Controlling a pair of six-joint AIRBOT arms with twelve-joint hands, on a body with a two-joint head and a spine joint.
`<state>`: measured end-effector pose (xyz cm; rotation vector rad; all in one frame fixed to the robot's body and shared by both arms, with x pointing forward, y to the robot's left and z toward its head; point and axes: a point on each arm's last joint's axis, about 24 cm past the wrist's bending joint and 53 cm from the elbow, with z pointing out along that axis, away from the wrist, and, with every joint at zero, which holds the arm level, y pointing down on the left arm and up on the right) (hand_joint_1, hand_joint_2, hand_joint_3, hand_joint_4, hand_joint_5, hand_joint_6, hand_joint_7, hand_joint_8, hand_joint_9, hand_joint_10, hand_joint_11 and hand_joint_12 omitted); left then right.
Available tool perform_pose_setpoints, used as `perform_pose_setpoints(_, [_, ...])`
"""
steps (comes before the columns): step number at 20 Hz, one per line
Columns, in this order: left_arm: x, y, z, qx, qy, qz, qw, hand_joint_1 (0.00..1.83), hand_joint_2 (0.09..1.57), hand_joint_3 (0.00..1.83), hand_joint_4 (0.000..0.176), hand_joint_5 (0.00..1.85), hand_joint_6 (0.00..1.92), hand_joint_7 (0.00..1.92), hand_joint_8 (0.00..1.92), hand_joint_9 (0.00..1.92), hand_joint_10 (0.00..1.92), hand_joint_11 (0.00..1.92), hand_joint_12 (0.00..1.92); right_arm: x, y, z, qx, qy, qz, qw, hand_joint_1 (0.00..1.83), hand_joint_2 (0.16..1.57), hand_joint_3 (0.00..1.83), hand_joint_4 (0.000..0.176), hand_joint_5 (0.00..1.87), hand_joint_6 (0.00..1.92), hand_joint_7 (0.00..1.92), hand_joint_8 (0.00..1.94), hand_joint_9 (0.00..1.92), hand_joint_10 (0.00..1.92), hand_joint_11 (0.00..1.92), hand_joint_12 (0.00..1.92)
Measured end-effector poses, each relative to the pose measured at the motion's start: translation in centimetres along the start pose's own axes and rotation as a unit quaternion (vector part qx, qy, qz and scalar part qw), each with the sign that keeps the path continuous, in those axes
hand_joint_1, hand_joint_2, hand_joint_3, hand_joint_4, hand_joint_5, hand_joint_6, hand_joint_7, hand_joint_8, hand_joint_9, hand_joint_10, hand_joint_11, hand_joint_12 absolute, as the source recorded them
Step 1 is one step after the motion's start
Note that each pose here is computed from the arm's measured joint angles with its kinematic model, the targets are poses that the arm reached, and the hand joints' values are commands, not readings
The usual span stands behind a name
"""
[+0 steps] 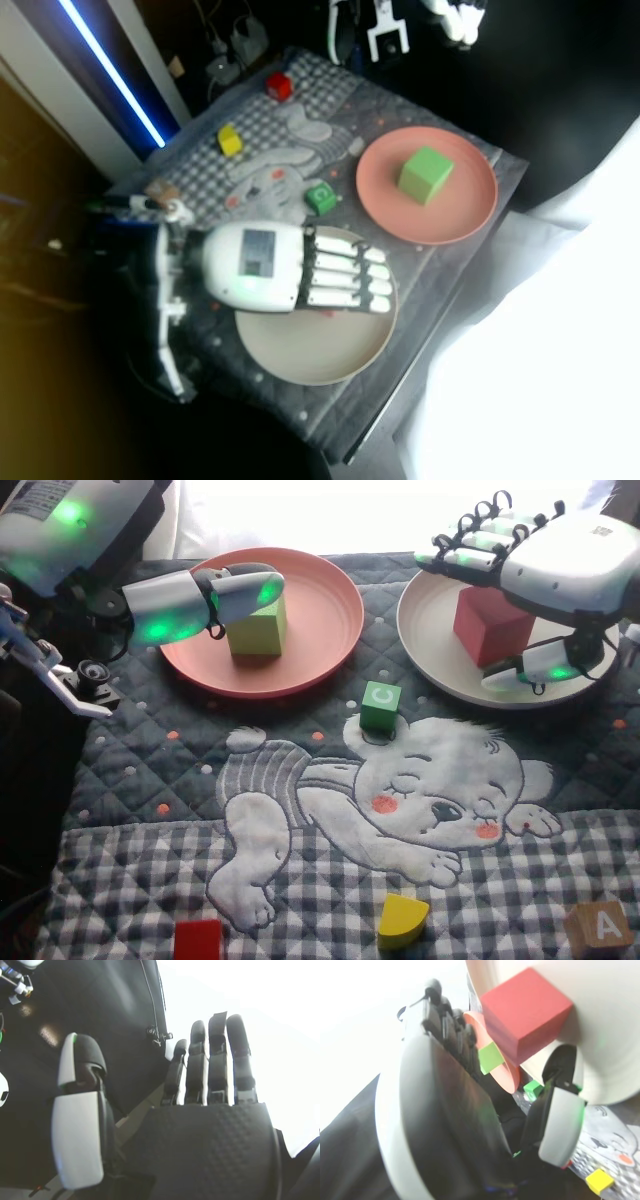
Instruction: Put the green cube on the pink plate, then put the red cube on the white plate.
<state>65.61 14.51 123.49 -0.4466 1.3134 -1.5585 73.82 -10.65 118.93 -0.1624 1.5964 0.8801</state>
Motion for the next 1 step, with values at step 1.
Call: perform_pose_setpoints(1, [-0.14,-0.08,-0.14,0.000,-0.002,0.000,1.0000,0.53,1.05,0.00,0.045,0.16,0.00,0.32,0.00,0.21,0.34,0.00,1.49,-0.56,0.38,-0.51,-0.006,-0.006,0.000,1.0000,0.91,0.95,0.00,0.000,0.13,0.00,0.09,0.00,0.02,0.01,0.00,0.16])
